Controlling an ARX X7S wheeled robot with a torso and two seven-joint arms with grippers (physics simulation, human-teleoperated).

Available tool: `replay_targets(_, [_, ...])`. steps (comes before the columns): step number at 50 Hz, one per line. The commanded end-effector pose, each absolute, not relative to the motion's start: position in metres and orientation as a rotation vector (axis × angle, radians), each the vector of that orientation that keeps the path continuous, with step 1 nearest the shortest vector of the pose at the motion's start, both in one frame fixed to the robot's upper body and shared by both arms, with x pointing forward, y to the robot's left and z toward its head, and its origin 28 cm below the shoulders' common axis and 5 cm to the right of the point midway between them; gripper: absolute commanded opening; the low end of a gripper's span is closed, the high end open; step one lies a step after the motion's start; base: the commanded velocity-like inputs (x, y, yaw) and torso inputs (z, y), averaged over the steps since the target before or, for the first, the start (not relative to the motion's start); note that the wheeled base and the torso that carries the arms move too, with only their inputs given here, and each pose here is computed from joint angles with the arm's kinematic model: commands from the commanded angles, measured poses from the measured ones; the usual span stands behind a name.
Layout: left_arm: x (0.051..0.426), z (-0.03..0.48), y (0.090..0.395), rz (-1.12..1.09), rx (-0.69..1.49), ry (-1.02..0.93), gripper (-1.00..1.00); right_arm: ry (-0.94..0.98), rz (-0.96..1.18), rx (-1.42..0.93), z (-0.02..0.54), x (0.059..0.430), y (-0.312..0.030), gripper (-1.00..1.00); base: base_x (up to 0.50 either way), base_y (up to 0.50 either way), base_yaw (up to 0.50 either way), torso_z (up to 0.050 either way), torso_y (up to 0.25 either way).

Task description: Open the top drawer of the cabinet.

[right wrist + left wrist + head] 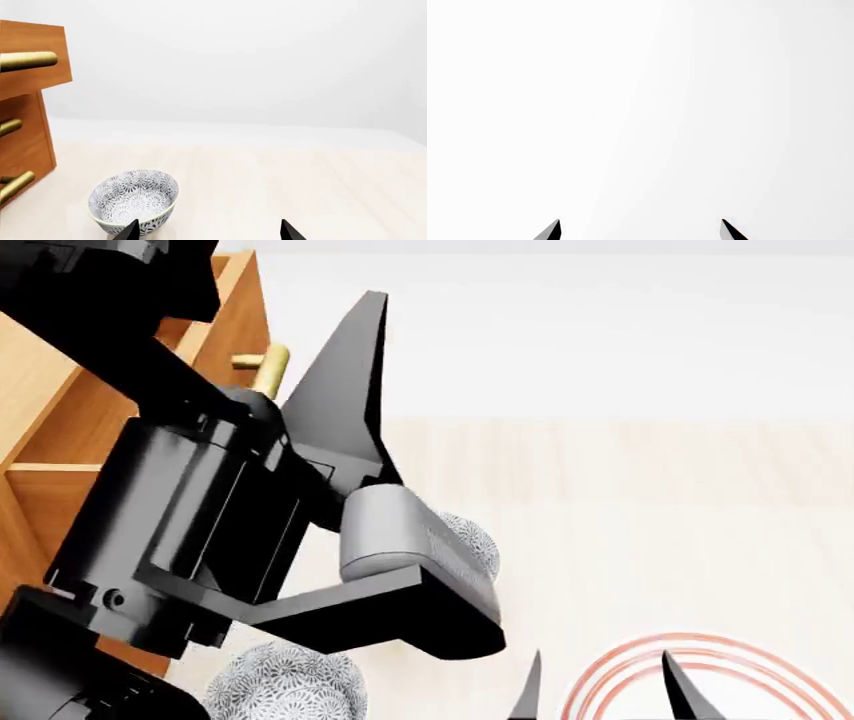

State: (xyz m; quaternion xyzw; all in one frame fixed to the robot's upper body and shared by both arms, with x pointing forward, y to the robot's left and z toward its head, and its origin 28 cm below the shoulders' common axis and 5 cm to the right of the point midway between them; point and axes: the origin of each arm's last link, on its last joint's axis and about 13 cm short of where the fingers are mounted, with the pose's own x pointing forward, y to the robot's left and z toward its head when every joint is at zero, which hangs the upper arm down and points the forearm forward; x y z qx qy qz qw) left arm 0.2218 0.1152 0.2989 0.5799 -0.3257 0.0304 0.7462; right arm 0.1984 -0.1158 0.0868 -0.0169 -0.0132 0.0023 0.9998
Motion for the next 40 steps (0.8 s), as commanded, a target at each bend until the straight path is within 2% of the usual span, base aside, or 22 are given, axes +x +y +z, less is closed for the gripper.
replay_targets(1, [0.192, 0.349, 0.124, 0.044, 1.136, -0.756, 1.0, -0.013, -0.002, -0.047, 0.081, 0.197, -0.117, 1.0, 0.0, 0.0, 0.0, 0.0, 0.0])
replay_targets(4, [0.191, 0.362, 0.125, -0.02, 1.061, -0.687, 1.0, -0.012, -0.003, -0.049, 0.08, 0.196, -0.117, 1.0, 0.0, 0.0, 0.0, 0.0, 0.0])
replay_targets(9, [0.203, 0.391, 0.132, 0.016, 1.037, -0.659, 1.0, -0.015, -0.004, -0.052, 0.082, 0.196, -0.116, 1.0, 0.0, 0.0, 0.0, 0.0, 0.0])
replay_targets(14, [0.217, 0.407, 0.141, -0.041, 0.97, -0.51, 1.0, -0.018, -0.001, -0.051, 0.082, 0.194, -0.115, 1.0, 0.0, 0.0, 0.0, 0.0, 0.0])
replay_targets(24, [0.246, 0.419, 0.159, -0.108, 0.796, -0.301, 1.0, -0.01, 0.0, -0.054, 0.08, 0.195, -0.115, 1.0, 0.0, 0.0, 0.0, 0.0, 0.0])
replay_targets(28, [0.255, 0.42, 0.161, -0.12, 0.787, -0.284, 1.0, -0.008, 0.006, -0.056, 0.079, 0.195, -0.113, 1.0, 0.0, 0.0, 0.0, 0.0, 0.0])
replay_targets(40, [0.294, 0.43, 0.166, -0.13, 0.616, -0.055, 1.0, -0.003, 0.023, -0.061, 0.076, 0.196, -0.111, 1.0, 0.0, 0.0, 0.0, 0.0, 0.0])
